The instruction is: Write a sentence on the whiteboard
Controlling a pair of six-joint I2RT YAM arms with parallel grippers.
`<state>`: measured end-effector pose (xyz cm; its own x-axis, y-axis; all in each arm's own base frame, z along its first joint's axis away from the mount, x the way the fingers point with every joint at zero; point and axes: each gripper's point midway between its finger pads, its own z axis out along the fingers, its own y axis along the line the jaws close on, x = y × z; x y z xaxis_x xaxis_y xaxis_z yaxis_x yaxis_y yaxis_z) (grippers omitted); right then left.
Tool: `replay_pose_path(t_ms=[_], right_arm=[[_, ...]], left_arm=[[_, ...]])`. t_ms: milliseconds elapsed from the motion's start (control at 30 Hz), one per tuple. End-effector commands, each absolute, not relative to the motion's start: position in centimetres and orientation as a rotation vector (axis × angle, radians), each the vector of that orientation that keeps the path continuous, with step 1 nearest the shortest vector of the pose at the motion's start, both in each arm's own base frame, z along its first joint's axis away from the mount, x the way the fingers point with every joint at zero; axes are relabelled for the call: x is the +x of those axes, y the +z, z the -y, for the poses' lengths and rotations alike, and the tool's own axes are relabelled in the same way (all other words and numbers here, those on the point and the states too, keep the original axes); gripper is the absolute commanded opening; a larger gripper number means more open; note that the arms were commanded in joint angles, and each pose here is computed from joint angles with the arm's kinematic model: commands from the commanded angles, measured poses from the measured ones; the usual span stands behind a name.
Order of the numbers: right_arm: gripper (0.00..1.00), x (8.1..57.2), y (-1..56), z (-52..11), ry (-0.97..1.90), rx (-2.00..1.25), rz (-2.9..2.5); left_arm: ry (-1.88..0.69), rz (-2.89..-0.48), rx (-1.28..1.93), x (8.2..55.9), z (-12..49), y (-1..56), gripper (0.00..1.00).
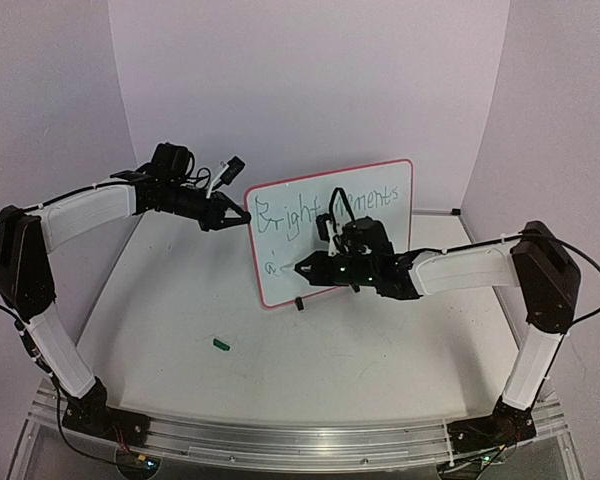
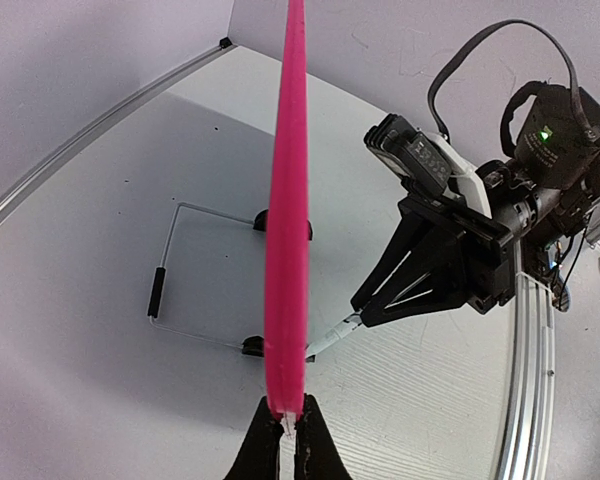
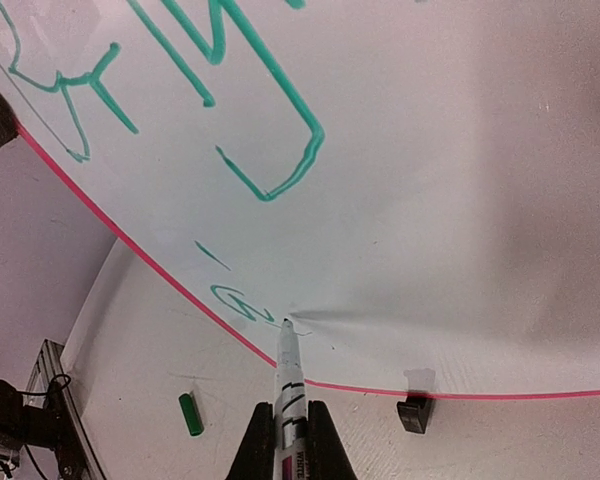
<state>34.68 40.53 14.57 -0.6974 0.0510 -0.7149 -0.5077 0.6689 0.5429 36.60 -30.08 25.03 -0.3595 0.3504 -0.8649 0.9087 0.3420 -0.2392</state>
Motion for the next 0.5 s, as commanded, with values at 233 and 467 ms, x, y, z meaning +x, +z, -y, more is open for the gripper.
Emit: replay_pose_path(t_ms=[233, 467], right_arm=[[0.0, 35.4, 16.0, -41.5, 1.022, -0.352, -2.112], [0.0, 35.4, 18.3, -41.3, 1.041, -0.337, -2.062]], left_arm=[[-1.0, -1.909, 1.152, 35.1, 30.8, 24.6, 0.0], [-1.0, -1.907, 1.152, 35.1, 30.8, 24.7, 0.0]])
